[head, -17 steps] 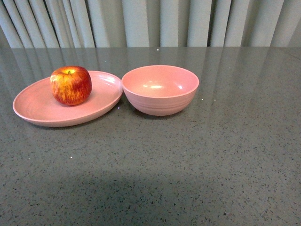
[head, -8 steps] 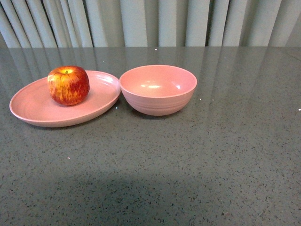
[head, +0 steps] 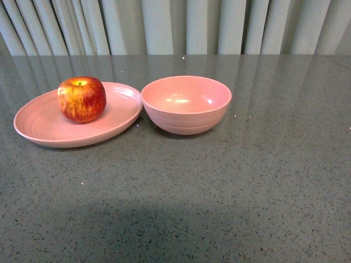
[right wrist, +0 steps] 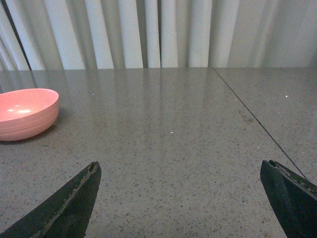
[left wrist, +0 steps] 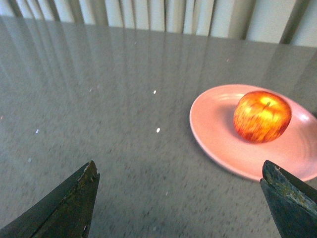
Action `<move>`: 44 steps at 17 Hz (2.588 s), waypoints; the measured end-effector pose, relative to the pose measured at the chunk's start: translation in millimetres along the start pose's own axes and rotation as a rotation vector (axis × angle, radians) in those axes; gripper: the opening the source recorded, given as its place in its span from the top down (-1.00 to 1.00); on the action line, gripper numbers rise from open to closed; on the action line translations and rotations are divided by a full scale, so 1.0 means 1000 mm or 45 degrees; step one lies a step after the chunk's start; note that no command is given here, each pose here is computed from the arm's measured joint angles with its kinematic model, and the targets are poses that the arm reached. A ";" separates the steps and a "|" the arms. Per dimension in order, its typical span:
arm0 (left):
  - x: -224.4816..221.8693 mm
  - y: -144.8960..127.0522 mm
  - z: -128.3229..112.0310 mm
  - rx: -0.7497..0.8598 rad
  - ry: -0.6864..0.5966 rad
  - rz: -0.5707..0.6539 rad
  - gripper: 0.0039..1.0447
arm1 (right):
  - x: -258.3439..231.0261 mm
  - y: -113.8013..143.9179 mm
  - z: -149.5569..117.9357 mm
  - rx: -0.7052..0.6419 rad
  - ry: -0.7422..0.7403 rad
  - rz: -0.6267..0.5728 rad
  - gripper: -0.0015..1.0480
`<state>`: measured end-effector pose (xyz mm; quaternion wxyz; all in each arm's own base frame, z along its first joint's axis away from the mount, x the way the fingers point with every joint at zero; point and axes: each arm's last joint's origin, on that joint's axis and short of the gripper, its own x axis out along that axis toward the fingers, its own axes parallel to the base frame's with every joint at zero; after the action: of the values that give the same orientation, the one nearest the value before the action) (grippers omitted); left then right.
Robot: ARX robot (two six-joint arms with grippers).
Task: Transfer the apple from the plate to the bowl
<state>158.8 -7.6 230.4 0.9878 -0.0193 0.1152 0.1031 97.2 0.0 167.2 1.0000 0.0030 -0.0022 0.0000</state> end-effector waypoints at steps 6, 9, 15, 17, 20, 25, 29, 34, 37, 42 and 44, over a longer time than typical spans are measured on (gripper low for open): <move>0.066 -0.038 0.044 0.094 -0.019 -0.222 -0.88 | 0.000 0.000 0.000 0.000 0.000 0.000 -0.87; 0.100 -0.056 0.053 0.112 0.044 -0.297 -0.88 | 0.000 0.000 0.000 0.000 0.000 0.000 -0.87; 0.167 -0.080 0.056 0.105 0.246 -0.388 -0.88 | 0.000 0.000 0.000 0.000 0.000 0.000 -0.87; 0.178 -0.086 0.055 0.117 0.281 -0.392 -0.88 | 0.000 0.000 0.000 0.000 0.000 0.000 -0.87; 0.190 -0.090 0.046 0.159 0.358 -0.388 -0.88 | 0.000 0.000 0.000 0.000 0.000 0.000 -0.87; 0.200 -0.093 0.024 0.194 0.491 -0.406 -0.88 | 0.000 0.000 0.000 0.000 0.000 0.000 -0.87; 0.202 -0.094 0.015 0.228 0.571 -0.398 -0.88 | 0.000 0.000 0.000 0.000 0.000 0.000 -0.87; 0.201 -0.096 0.014 0.234 0.578 -0.405 -0.88 | 0.000 0.000 0.000 0.000 0.000 0.000 -0.87; 0.201 -0.097 0.015 0.233 0.575 -0.410 -0.43 | 0.000 0.000 0.000 0.000 0.000 0.000 -0.87; 0.197 -0.095 0.024 0.231 0.557 -0.399 -0.32 | 0.000 0.000 0.000 0.000 0.000 0.000 -0.87; 0.191 -0.094 0.036 0.224 0.513 -0.399 -0.31 | 0.000 0.000 0.000 0.000 0.000 0.000 -0.87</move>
<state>368.3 -58.9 222.8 0.9468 0.0289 0.3134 -0.0674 97.2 0.0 167.2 1.0000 0.0030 -0.0022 0.0000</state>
